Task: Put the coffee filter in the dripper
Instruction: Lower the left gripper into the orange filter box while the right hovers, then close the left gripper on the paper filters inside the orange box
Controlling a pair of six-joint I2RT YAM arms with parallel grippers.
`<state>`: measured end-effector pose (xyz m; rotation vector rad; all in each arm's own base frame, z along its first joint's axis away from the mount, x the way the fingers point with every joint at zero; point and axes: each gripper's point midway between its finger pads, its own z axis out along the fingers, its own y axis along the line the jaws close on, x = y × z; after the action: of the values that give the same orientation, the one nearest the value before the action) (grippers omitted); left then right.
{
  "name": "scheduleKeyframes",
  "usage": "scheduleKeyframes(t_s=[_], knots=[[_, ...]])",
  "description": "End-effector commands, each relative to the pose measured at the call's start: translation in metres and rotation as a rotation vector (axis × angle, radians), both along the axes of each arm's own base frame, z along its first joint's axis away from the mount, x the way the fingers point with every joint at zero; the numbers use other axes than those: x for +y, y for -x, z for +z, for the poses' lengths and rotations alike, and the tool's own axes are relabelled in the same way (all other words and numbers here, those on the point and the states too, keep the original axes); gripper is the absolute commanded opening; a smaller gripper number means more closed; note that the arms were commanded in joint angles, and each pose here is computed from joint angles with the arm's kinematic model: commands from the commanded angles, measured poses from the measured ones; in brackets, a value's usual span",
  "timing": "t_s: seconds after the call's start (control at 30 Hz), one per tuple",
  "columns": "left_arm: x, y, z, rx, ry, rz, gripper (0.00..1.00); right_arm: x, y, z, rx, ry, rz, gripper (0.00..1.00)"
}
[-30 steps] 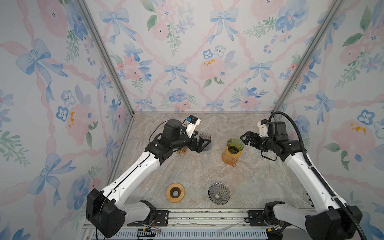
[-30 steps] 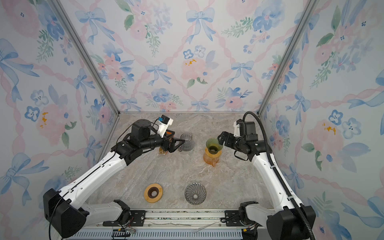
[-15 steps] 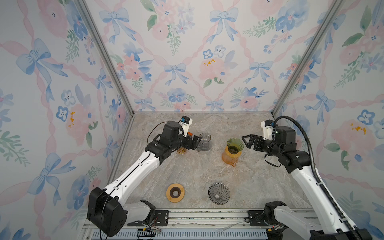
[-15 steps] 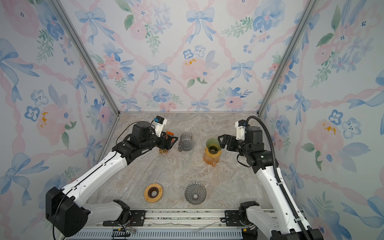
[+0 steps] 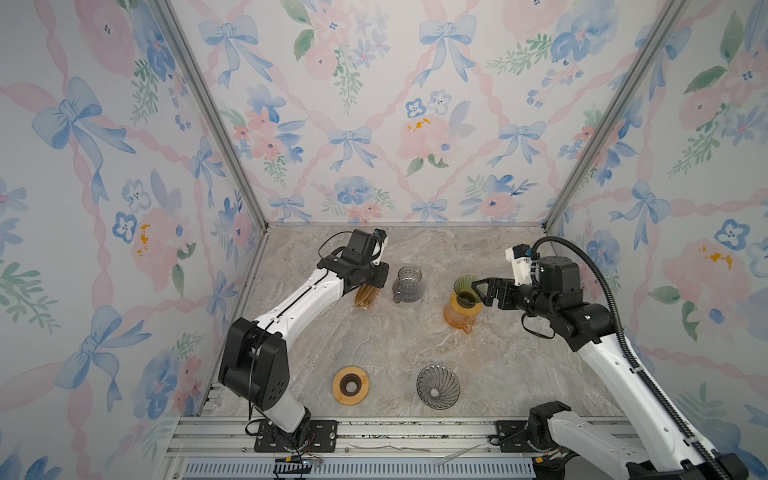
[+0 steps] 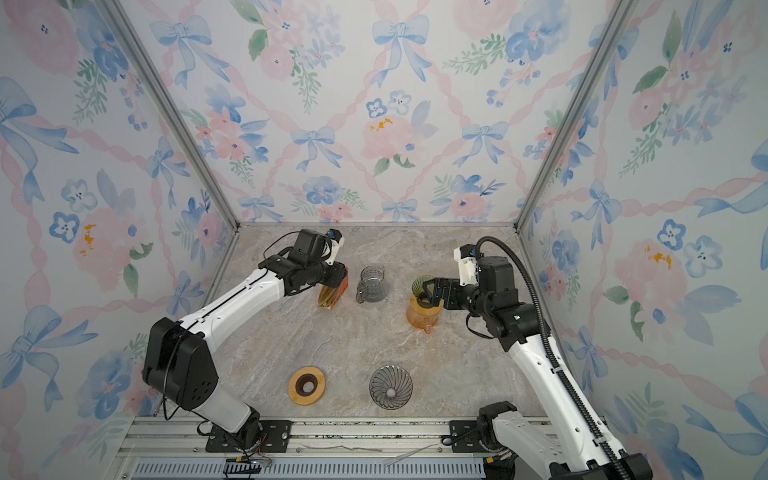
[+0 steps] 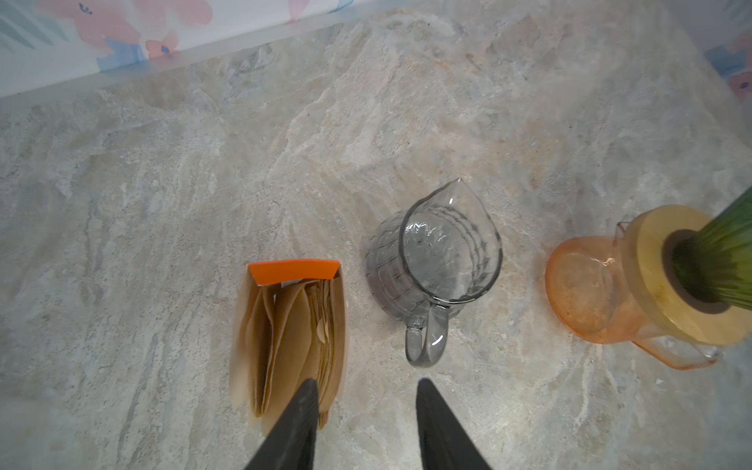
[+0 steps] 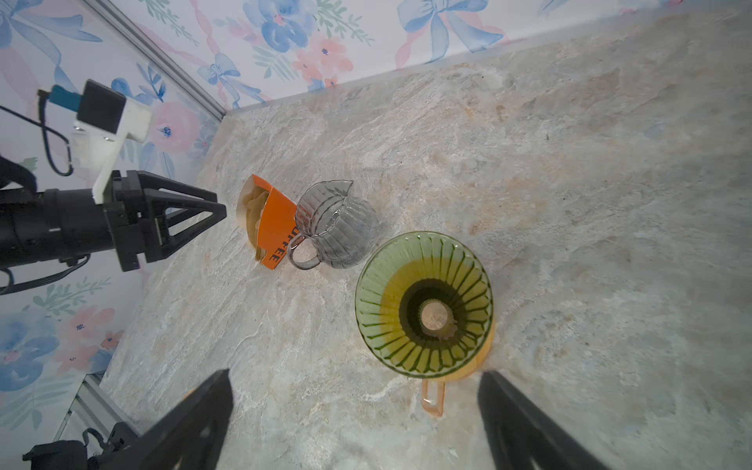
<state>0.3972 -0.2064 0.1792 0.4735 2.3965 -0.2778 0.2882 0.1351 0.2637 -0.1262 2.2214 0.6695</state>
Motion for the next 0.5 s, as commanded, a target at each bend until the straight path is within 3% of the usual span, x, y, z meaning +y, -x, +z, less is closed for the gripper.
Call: scheduleKeyframes(t_s=[0.0,0.17,0.47], knots=[[0.011,-0.005,-0.004,0.010,-0.079,0.015,0.42,0.009,0.005,0.002,-0.010,0.000,0.052,0.96],[0.019,-0.018,-0.012,0.021,-0.160,0.026,0.40,0.016,0.004,0.000,0.012,0.008,0.085,0.96],[0.020,-0.032,-0.029,0.060,-0.183,0.017,0.29,0.017,0.005,0.000,0.016,0.032,0.087,0.96]])
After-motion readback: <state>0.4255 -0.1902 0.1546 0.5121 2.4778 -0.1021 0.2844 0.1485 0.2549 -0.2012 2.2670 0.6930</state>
